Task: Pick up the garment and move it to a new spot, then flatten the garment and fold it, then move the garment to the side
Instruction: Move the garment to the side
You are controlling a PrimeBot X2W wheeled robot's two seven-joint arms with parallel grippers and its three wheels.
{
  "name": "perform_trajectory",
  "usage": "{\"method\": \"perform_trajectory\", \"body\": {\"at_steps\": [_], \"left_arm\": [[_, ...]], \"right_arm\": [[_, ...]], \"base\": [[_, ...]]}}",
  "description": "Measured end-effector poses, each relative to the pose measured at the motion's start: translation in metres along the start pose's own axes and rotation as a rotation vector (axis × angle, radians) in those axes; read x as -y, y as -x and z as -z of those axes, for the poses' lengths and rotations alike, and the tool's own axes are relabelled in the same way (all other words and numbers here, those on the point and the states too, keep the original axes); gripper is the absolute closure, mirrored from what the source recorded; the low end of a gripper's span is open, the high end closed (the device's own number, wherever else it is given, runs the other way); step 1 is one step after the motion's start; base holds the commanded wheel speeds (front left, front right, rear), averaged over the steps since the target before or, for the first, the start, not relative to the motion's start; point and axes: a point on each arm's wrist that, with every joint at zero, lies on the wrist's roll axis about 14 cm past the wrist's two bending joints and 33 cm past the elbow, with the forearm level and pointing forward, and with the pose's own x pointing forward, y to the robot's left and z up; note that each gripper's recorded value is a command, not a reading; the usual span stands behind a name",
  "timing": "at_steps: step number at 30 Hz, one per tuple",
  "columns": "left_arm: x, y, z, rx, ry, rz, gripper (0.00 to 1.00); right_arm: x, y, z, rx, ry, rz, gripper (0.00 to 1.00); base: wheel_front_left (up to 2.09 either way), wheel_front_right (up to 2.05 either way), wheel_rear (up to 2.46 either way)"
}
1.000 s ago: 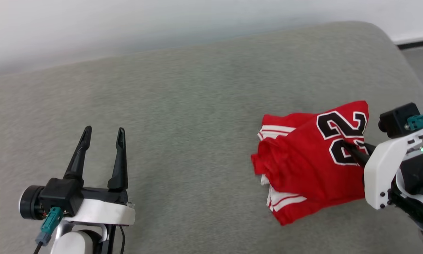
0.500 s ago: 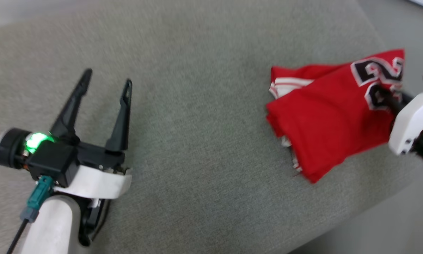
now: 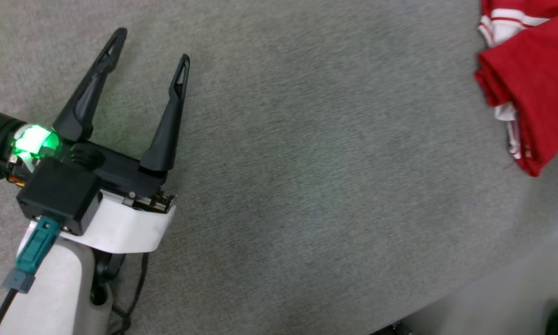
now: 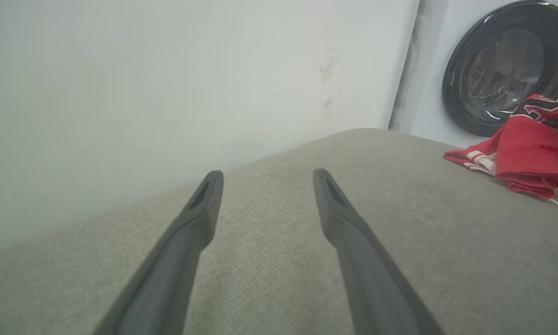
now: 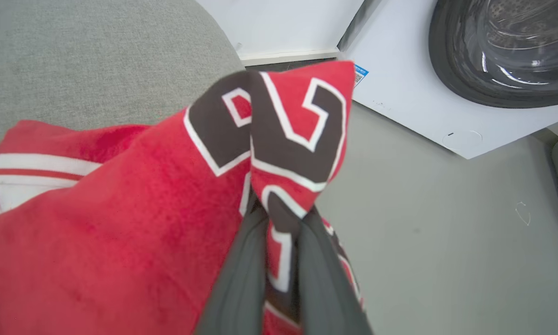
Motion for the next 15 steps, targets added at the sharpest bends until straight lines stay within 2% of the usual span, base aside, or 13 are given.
{"method": "perform_trajectory", "body": {"at_steps": [2,3,4,5,6,10,15], "left_arm": [[-0.005,0.002,0.008,-0.014,0.002,-0.008,0.0],[-0.007,0.003,0.011,-0.019,0.002,-0.013,0.0],[-0.009,0.004,0.012,-0.022,0.0,-0.017,0.0],[-0.01,0.005,0.012,-0.023,-0.002,-0.02,0.0],[-0.011,0.006,0.012,-0.023,-0.003,-0.022,0.0],[-0.011,0.006,0.004,-0.006,-0.014,-0.029,0.0],[-0.011,0.007,-0.012,0.022,-0.034,-0.044,0.0]], "right_arm": [[-0.01,-0.009,0.014,-0.021,-0.013,0.002,1.0],[-0.016,-0.012,0.021,-0.029,-0.019,-0.001,0.95],[-0.021,-0.015,0.027,-0.036,-0.024,-0.003,0.67],[-0.023,-0.017,0.031,-0.042,-0.024,0.0,0.47],[-0.023,-0.018,0.034,-0.045,-0.033,0.006,0.0],[-0.011,-0.016,0.035,-0.024,-0.058,0.048,0.0],[0.001,-0.008,0.012,0.06,-0.041,0.071,0.0]], "base": [[0.0,0.0,0.0],[0.0,0.0,0.0],[0.0,0.0,0.0],[0.0,0.0,0.0],[0.0,0.0,0.0],[0.0,0.0,0.0],[0.0,0.0,0.0]]}}
